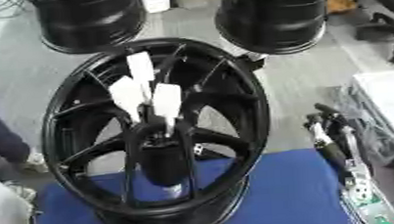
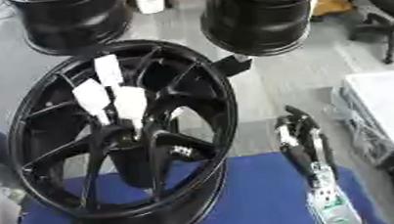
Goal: Pull the pin out of the wheel hub.
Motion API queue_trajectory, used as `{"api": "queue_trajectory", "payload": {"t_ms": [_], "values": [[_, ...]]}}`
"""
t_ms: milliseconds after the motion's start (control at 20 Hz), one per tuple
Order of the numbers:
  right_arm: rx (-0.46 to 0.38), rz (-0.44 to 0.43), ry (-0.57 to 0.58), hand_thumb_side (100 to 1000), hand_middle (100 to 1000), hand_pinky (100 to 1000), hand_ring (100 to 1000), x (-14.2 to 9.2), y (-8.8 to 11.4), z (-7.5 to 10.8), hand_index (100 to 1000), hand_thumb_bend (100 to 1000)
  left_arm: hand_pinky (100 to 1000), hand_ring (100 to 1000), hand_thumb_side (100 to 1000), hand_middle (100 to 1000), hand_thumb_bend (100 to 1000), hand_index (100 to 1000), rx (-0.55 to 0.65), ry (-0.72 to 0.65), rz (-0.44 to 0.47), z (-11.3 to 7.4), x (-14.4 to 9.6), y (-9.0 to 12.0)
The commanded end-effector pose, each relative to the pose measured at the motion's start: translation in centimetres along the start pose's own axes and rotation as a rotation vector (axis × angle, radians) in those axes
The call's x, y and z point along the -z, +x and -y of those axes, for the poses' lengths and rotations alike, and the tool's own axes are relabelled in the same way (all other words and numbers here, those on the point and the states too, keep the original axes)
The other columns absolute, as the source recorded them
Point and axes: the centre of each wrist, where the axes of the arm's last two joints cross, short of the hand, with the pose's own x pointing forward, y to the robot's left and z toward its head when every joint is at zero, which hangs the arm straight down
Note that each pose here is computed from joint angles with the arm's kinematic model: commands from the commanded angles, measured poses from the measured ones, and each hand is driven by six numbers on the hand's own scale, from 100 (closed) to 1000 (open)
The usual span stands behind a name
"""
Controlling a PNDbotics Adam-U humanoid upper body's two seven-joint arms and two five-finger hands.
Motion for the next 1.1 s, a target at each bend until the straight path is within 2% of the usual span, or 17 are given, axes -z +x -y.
{"api": "queue_trajectory", "payload": {"t_ms": [50,450,600,850,1100], "values": [[-0.006,0.030,0.004,544,631,712,645,0.6,0.6,0.1,830,100,735,1000,659,697,628,705,0.017,0.003,0.028,-0.3,0.2,0.8],[-0.006,0.030,0.002,540,632,712,645,0.6,0.7,0.2,830,100,736,1000,655,698,631,705,0.020,0.003,0.029,-0.4,0.2,0.9],[-0.007,0.030,0.001,540,632,712,645,0.6,0.7,0.2,830,100,739,1000,631,705,646,706,0.055,0.006,0.068,-1.2,0.6,1.9],[-0.018,0.019,-0.002,544,632,711,644,0.5,0.4,0.5,830,100,758,1000,537,747,688,735,0.283,-0.055,0.330,-5.0,2.8,9.6],[-0.031,0.016,0.010,545,632,711,644,0.5,0.3,0.6,829,100,765,985,520,749,675,746,0.595,-0.336,0.523,-7.3,5.3,17.0]]}}
